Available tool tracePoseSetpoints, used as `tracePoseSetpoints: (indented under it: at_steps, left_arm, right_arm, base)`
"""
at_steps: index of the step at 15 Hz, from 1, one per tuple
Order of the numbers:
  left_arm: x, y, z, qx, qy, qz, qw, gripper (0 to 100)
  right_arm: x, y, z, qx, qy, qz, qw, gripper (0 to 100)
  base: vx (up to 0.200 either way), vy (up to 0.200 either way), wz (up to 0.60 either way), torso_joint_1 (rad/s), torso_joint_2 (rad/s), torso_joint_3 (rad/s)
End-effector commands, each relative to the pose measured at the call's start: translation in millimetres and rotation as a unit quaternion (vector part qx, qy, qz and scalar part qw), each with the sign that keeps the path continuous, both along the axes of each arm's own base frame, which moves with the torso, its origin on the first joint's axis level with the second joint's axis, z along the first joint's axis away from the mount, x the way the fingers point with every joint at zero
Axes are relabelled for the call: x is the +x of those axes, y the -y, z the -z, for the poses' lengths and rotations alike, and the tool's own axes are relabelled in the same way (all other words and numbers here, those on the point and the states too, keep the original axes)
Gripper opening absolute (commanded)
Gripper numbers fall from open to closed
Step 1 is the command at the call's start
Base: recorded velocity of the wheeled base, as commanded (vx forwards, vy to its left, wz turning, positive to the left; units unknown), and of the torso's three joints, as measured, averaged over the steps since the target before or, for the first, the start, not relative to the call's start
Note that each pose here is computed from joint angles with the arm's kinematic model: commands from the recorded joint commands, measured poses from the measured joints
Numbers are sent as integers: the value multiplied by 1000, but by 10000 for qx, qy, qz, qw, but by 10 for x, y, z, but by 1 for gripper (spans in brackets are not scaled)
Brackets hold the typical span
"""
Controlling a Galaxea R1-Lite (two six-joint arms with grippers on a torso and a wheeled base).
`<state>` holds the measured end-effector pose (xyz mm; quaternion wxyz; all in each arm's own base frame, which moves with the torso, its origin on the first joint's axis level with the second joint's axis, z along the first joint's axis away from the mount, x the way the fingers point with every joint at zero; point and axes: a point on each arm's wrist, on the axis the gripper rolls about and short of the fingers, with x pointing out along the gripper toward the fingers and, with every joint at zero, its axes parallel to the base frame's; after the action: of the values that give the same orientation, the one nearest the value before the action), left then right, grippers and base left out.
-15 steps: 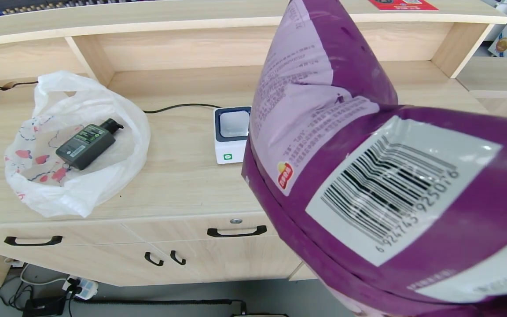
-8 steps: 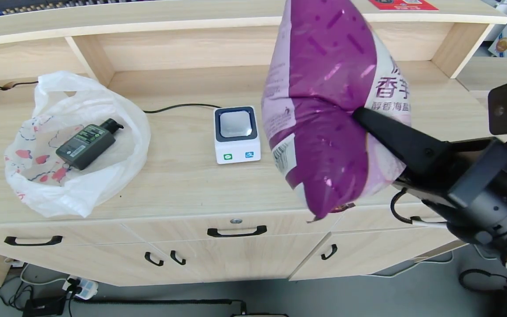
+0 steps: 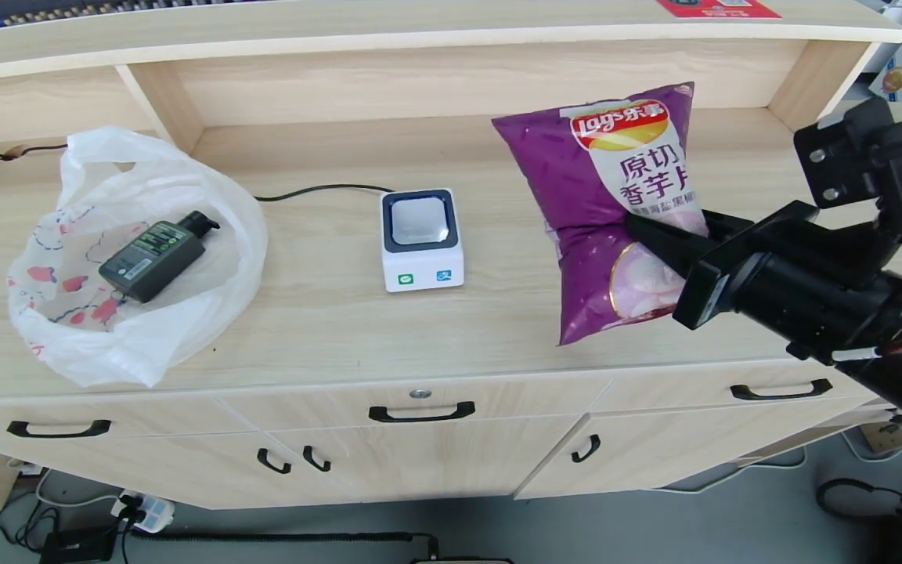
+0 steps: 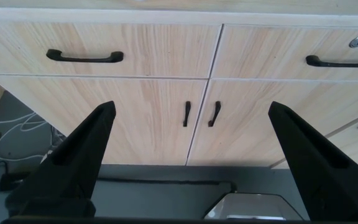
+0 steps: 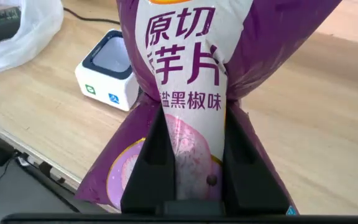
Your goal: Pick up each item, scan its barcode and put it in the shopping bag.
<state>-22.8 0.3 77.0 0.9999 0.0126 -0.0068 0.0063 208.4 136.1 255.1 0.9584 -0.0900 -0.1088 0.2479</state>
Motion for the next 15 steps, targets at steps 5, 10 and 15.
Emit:
tracePoseSetpoints:
  at_steps: [5, 10, 15]
  left_arm:
    - [0, 0, -1, -19, 8, -7, 10000, 100]
    - [0, 0, -1, -19, 8, -7, 10000, 100]
    - [0, 0, -3, -42, 16, 1, 10000, 100]
  right_arm:
    - [-81, 8, -207, 324, 240, -81, 9992, 0]
    - [-70, 25, -192, 297, 221, -16, 9993, 0]
    - [110, 42, -170, 163, 221, 157, 9995, 0]
  base:
    - [0, 200, 0, 3, 1, -1]
    - [0, 200, 0, -2, 2, -1]
    - [0, 200, 0, 1, 2, 3]
